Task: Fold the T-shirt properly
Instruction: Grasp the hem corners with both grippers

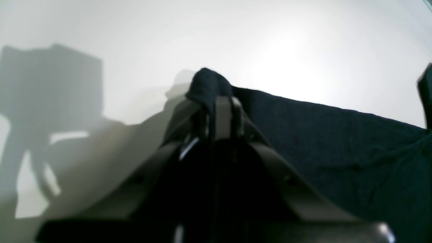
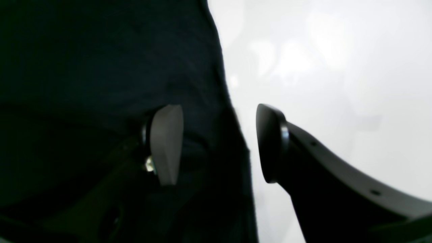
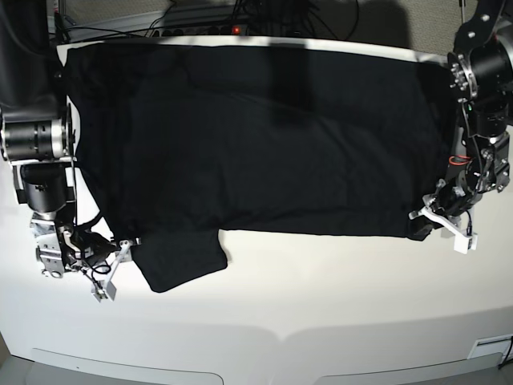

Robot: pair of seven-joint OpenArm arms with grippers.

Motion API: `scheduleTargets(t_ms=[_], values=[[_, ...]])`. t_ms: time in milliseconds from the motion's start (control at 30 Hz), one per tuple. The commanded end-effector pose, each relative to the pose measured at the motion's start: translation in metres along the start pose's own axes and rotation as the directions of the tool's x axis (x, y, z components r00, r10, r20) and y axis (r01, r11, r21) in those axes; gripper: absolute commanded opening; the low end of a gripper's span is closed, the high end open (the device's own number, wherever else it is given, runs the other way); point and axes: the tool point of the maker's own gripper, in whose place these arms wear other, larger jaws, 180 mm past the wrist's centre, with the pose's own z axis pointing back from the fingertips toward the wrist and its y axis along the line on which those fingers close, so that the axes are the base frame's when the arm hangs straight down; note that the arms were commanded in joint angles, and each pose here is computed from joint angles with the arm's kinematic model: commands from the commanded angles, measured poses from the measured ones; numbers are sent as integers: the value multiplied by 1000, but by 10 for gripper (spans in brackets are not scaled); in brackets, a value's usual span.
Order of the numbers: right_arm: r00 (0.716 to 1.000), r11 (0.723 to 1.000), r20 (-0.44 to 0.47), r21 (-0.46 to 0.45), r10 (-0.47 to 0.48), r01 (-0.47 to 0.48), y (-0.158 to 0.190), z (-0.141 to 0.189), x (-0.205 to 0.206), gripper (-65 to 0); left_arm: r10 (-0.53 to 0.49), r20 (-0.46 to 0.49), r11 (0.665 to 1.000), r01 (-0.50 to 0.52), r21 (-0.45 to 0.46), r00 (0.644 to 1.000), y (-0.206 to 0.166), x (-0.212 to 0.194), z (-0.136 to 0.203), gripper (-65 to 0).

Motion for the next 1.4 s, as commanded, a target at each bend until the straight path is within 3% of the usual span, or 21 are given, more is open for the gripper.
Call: scheduleTargets(t_ms=[0, 133, 400, 600, 667, 800, 1033, 1233, 1367], values=[[997, 1000, 73, -19, 6, -5, -8, 10, 29, -304, -30, -69, 999, 32, 27, 997, 6, -8, 2, -650], [998, 999, 57, -33, 24, -22, -8, 4, 21, -310, -30, -68, 999, 32, 26, 997, 6, -8, 1, -650], [999, 999, 0, -9, 42, -42, 10, -7, 6, -396, -30, -61, 999, 32, 26, 998, 6, -6, 1, -650], [998, 999, -45, -22, 41, -42, 4, -5, -4, -607, -30, -62, 999, 31, 26, 998, 6, -7, 1, -650], [998, 997, -56, -68, 38, -42, -5, -5, -5, -650, -30, -61, 999, 32, 26, 998, 6, -6, 1, -650], [997, 993, -27, -99, 69, -71, -12, -4, 1, -650, -24, -55, 999, 25, 24, 998, 5, -5, 1, -650], [995, 996, 92, -85, 27, -19, -19, 7, 30, -650, 85, 49, 996, -84, -27, 995, -3, 15, 2, -650], [988, 997, 152, 75, 3, -15, 2, 22, 48, -650, 91, 94, 995, -87, -49, 991, -9, 32, 4, -650], [992, 995, 127, 103, -6, -7, 3, 30, 49, -650, 116, 79, 991, -110, -77, 990, -15, 34, 6, -650]])
